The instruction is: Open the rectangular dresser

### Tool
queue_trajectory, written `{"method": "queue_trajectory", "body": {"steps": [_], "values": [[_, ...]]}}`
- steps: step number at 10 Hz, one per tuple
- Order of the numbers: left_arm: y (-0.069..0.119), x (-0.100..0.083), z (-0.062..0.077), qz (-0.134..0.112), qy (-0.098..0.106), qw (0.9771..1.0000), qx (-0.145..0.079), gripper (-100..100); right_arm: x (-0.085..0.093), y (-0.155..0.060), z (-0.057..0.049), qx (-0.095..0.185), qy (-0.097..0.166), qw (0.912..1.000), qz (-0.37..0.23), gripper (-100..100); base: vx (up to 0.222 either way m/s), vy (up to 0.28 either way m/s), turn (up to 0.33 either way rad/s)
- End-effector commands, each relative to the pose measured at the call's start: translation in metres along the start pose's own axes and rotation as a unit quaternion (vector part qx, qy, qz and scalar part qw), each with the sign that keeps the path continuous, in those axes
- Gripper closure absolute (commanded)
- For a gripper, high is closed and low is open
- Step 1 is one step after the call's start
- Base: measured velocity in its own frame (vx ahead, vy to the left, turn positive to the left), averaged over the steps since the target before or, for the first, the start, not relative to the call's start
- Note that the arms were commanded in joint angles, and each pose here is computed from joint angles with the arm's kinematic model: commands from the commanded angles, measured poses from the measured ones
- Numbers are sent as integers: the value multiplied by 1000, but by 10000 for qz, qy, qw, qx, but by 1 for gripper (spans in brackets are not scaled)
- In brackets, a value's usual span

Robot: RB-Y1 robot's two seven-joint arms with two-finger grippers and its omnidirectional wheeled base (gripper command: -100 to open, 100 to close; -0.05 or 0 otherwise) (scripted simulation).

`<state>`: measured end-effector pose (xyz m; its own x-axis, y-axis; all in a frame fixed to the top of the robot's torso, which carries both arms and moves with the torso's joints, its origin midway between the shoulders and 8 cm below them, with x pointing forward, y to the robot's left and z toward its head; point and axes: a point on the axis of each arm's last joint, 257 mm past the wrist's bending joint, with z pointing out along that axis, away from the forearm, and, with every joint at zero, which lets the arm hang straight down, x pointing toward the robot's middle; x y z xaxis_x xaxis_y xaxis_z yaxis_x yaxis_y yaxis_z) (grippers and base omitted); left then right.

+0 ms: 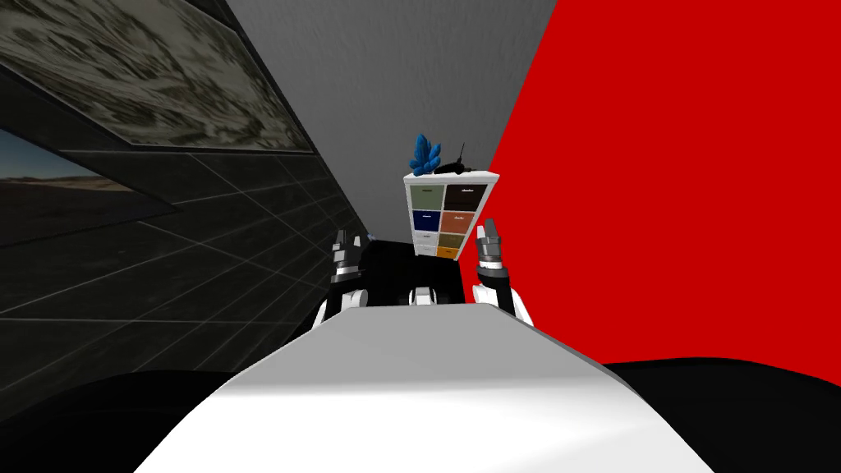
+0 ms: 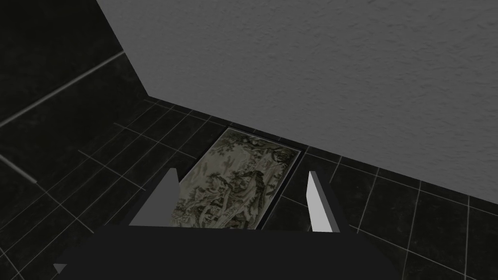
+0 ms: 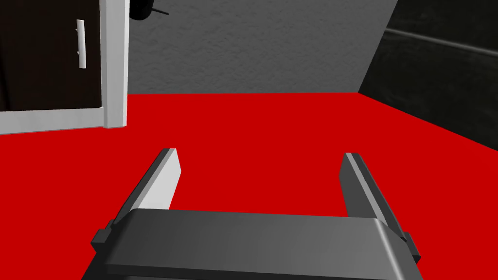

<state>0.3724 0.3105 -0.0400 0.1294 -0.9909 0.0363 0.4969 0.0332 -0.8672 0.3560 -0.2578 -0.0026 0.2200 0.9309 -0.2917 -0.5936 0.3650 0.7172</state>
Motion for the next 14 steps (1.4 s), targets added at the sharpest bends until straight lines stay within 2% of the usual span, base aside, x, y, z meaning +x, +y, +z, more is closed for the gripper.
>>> {"method": "queue_trajectory", "body": {"steps": [1,4,5,6,7,8,9,10,11,12,13,14], "values": [[0,0,0,0,0,10000,-1,0,24,-18,-2,217,446,9982,-327,-100,59,23,-4],[0,0,0,0,0,10000,-1,0,55,-44,-7,533,972,9909,-767,-100,74,37,-5],[0,0,0,0,0,10000,-2,0,56,-45,-8,535,1009,9899,-840,-100,59,28,0],[0,0,0,0,0,10000,-1,0,67,-56,-11,657,1197,9854,-1014,-100,54,19,-4],[0,0,0,0,0,10000,-1,0,68,-56,-11,651,1216,9848,-1054,-100,40,15,-1],[0,0,0,0,0,10000,-1,0,80,-67,-14,774,1414,9789,-1256,-100,43,24,-6],[0,0,0,0,0,10000,-1,0,80,-67,-15,768,1429,9783,-1290,-100,39,25,-1],[0,0,0,0,0,10000,-1,0,91,-79,-19,893,1629,9710,-1503,-100,52,29,-5],[0,0,0,0,0,10000,-1,0,92,-79,-19,884,1648,9701,-1547,-100,50,18,-4],[0,0,0,0,0,10000,-1,0,103,-91,-24,1012,1842,9618,-1757,-100,55,21,-4],[0,0,0,0,0,10000,-1,0,104,-91,-25,998,1869,9601,-1824,-100,54,30,0],[0,0,0,0,0,10000,-1,0,114,-104,-30,1124,2061,9504,-2041,-100,64,34,-7]]}}
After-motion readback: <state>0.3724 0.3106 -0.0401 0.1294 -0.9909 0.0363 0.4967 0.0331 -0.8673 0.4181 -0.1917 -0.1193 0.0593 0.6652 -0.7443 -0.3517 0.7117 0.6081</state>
